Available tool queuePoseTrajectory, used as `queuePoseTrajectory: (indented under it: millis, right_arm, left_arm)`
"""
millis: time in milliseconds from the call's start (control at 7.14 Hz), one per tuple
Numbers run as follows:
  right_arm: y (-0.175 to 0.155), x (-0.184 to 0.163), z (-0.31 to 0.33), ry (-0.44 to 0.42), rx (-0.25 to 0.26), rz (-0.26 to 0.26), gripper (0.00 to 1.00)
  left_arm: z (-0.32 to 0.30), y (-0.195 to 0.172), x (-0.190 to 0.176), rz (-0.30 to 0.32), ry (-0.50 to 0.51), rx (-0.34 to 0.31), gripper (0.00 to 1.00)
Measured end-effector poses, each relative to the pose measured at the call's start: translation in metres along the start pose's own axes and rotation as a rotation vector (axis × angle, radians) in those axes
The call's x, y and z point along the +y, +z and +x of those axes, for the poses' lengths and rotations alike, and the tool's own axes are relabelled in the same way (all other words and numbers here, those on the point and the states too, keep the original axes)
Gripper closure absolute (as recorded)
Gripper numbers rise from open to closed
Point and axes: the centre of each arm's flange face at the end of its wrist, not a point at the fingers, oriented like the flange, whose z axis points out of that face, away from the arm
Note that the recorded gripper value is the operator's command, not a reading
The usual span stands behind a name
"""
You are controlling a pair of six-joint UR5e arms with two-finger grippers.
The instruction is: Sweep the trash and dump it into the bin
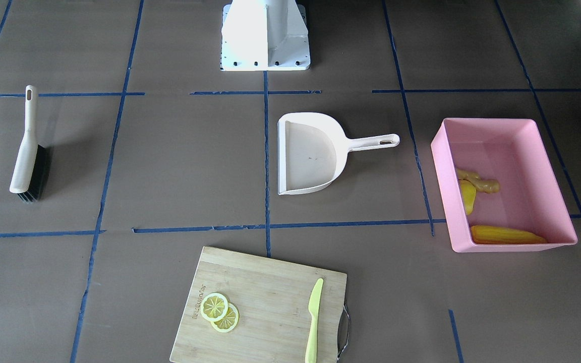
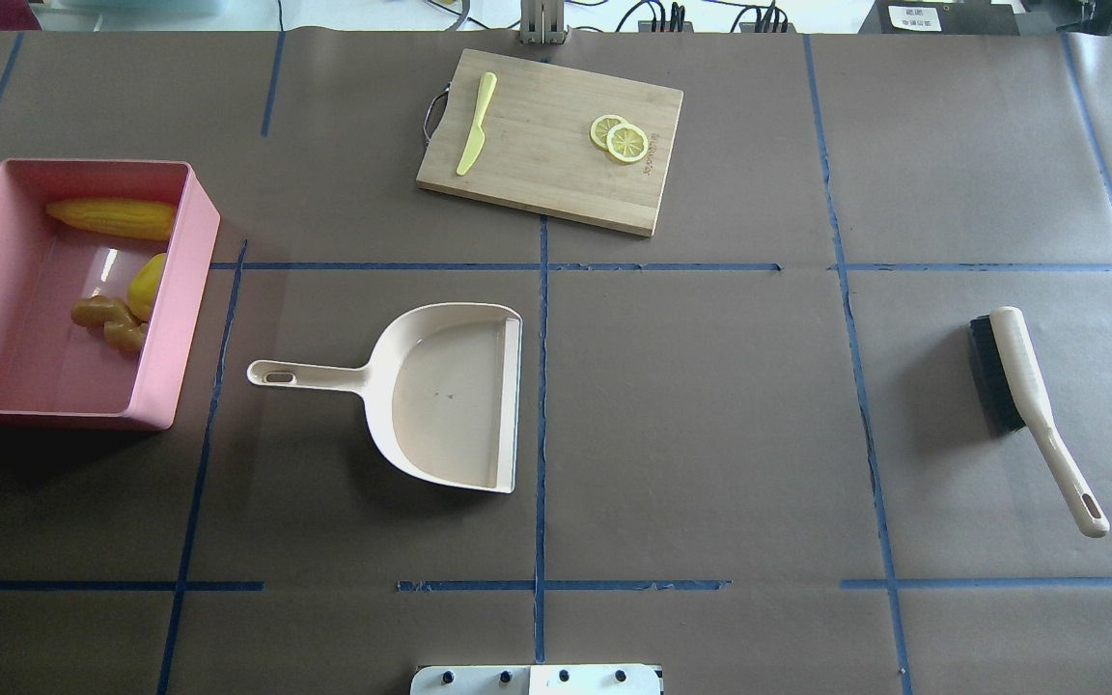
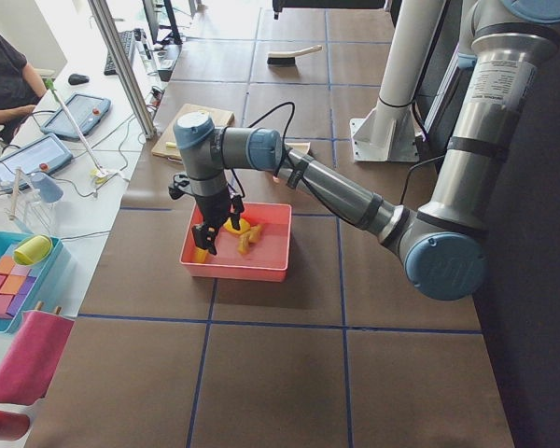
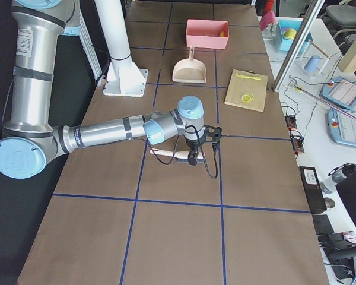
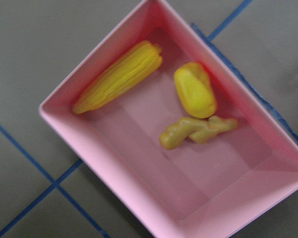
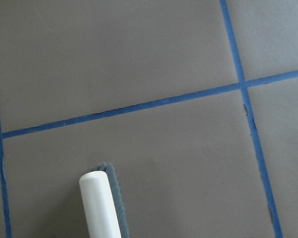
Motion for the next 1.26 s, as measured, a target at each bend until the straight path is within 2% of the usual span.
queuePoseTrajectory:
  millis: [140, 280, 560, 840, 1120, 1260]
  right_arm:
    - [-0.006, -0.007, 0.028, -0.024, -0.002, 0.001, 0.0]
    - [-0.008, -0.011, 0.059, -0.088, 0.005, -0.012, 0.0]
    - [-0.005, -0.011, 0.108, -0.189, 0.038, -0.076, 0.0]
    - [0.004, -0.005, 0.139, -0.186, 0.045, -0.135, 0.0]
    - [0.008, -0.001, 0.157, -0.147, 0.033, -0.156, 0.0]
    - [0.009, -0.001, 0.159, -0.136, 0.018, -0.16, 0.0]
  left_arm:
    - [-0.034, 0.014, 0.01, -0.024, -0.067, 0.015, 0.0]
    - [-0.06, 0.026, 0.018, -0.035, -0.115, 0.026, 0.0]
    - [-0.08, 0.036, 0.025, -0.038, -0.194, 0.034, 0.0]
    - [-0.089, 0.046, 0.029, -0.057, -0.228, 0.041, 0.0]
    - [-0.098, 0.065, 0.04, -0.074, -0.239, 0.05, 0.0]
    - [-0.103, 0.081, 0.054, -0.06, -0.23, 0.05, 0.0]
